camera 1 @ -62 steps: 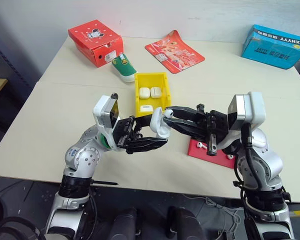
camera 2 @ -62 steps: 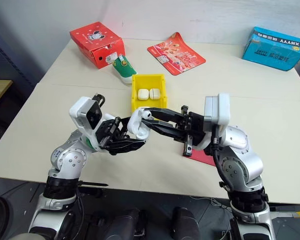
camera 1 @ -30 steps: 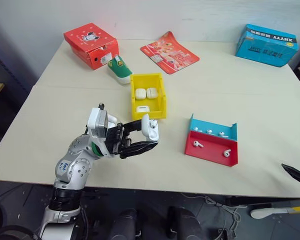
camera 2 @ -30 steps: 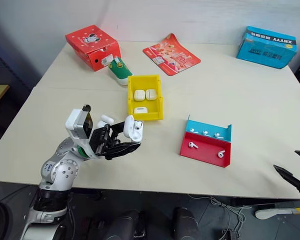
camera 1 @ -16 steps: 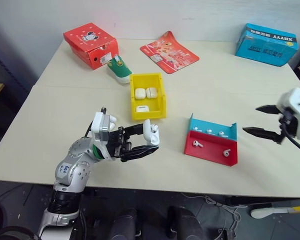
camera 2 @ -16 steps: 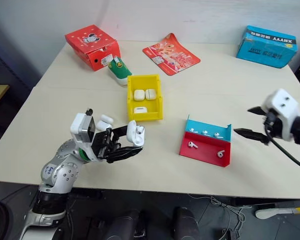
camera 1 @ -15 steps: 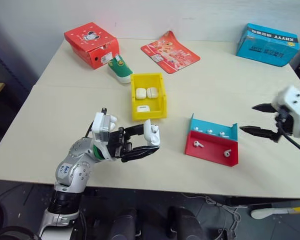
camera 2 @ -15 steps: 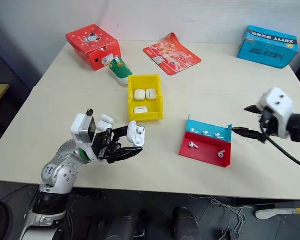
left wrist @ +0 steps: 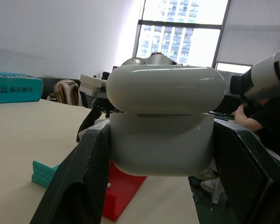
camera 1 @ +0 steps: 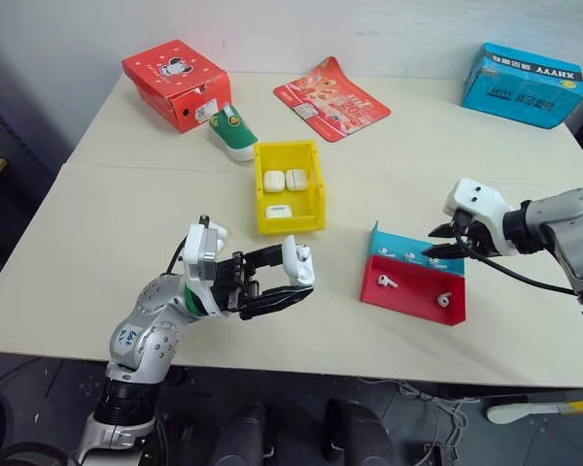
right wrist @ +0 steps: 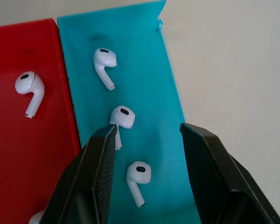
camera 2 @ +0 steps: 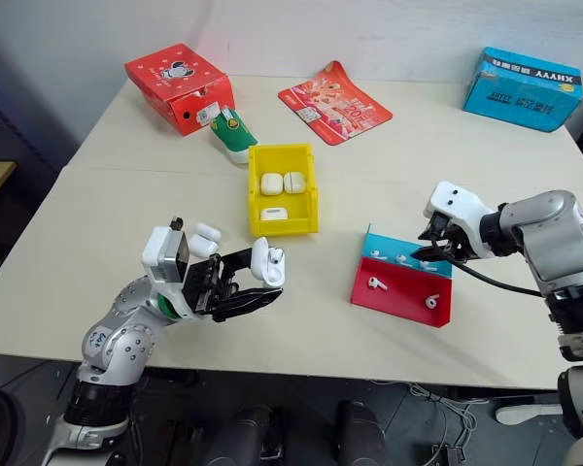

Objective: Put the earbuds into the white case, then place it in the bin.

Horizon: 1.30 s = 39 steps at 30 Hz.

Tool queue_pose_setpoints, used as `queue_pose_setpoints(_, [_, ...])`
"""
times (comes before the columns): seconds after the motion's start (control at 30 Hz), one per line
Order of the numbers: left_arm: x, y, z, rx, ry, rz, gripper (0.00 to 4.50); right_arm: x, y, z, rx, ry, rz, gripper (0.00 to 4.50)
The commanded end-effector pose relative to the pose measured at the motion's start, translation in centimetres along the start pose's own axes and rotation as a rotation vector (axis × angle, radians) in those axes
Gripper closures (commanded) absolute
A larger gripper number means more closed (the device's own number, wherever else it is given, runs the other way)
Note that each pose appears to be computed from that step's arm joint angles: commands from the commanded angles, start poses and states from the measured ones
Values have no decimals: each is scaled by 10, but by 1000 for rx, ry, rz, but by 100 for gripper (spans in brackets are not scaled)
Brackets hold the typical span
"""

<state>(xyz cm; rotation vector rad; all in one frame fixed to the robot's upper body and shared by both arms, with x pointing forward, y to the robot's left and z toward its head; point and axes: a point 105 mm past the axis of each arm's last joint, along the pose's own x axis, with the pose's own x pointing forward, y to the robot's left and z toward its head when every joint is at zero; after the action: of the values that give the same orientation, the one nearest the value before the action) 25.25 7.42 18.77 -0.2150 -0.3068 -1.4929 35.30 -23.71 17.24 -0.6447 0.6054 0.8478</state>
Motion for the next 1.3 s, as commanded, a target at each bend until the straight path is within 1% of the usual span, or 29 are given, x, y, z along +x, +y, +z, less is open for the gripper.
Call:
queue_pose_setpoints(0.03, [5,-7,8,40,-18,-24,168,-1,-3,-2,-14,43,-11,236])
queue_pose_setpoints(0.33, [6,-8,8,40,-17,-20,168,6,-7,-18,-36,137,-13,236])
queue_pose_setpoints(0.9, [5,-7,9,48,-15,-10,168,11,-7,-35,-30,224,32,236])
queue_pose_setpoints(1.3, [5,-7,10,50,-15,-9,168,16,-5,-37,-26,217,38,236])
